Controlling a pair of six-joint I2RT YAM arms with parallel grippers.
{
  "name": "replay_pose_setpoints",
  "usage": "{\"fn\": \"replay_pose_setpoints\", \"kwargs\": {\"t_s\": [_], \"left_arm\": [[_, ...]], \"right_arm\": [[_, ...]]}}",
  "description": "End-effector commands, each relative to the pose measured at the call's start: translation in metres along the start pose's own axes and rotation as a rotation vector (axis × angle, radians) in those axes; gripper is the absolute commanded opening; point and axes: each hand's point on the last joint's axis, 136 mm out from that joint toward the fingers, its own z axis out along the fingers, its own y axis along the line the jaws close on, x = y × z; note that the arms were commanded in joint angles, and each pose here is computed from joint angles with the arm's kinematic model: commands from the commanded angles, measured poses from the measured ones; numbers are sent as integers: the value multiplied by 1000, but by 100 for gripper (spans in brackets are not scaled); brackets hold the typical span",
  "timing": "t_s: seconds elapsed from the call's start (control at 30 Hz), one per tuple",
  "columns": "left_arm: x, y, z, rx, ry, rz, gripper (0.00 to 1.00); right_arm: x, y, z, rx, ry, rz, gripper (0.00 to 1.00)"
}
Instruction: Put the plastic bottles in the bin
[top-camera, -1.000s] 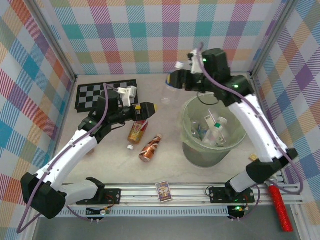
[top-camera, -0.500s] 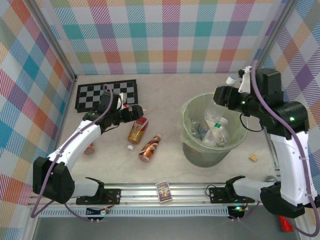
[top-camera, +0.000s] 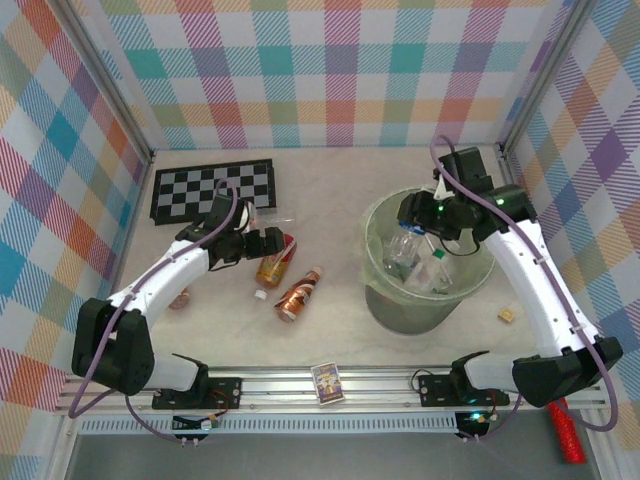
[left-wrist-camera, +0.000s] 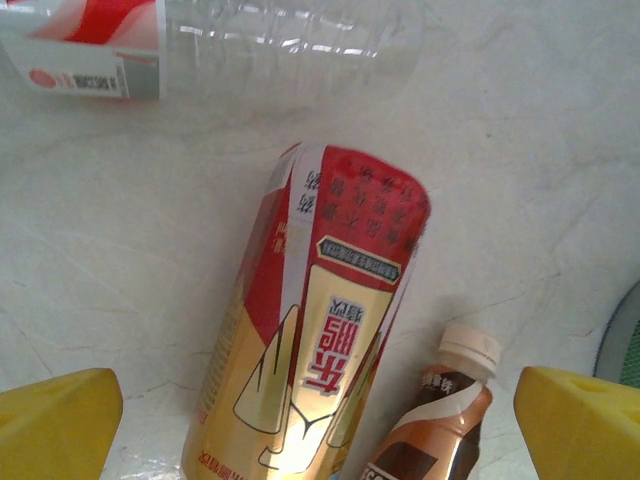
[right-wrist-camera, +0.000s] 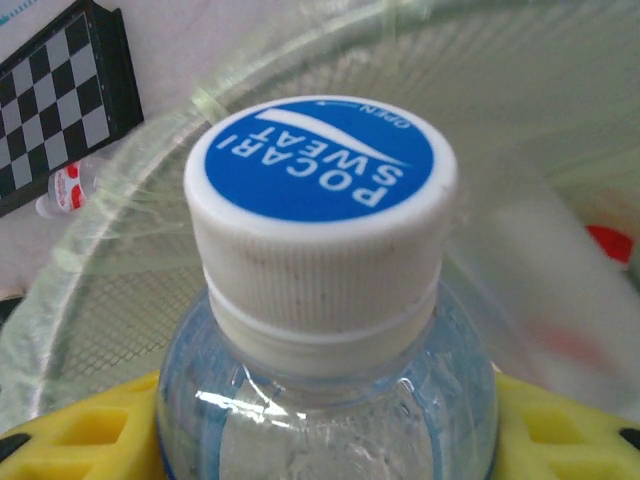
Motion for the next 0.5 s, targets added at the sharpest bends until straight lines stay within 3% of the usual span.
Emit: {"fn": "replay_pose_setpoints", "kwargs": {"t_s": [0.0,0.47], "left_arm": [[7,5,3,-12,27,23,100],[17,11,9,-36,74,42,100]], "right_arm": [[1,10,6,-74,12,102,45],[31,-17,59,0,131,233,49]]}}
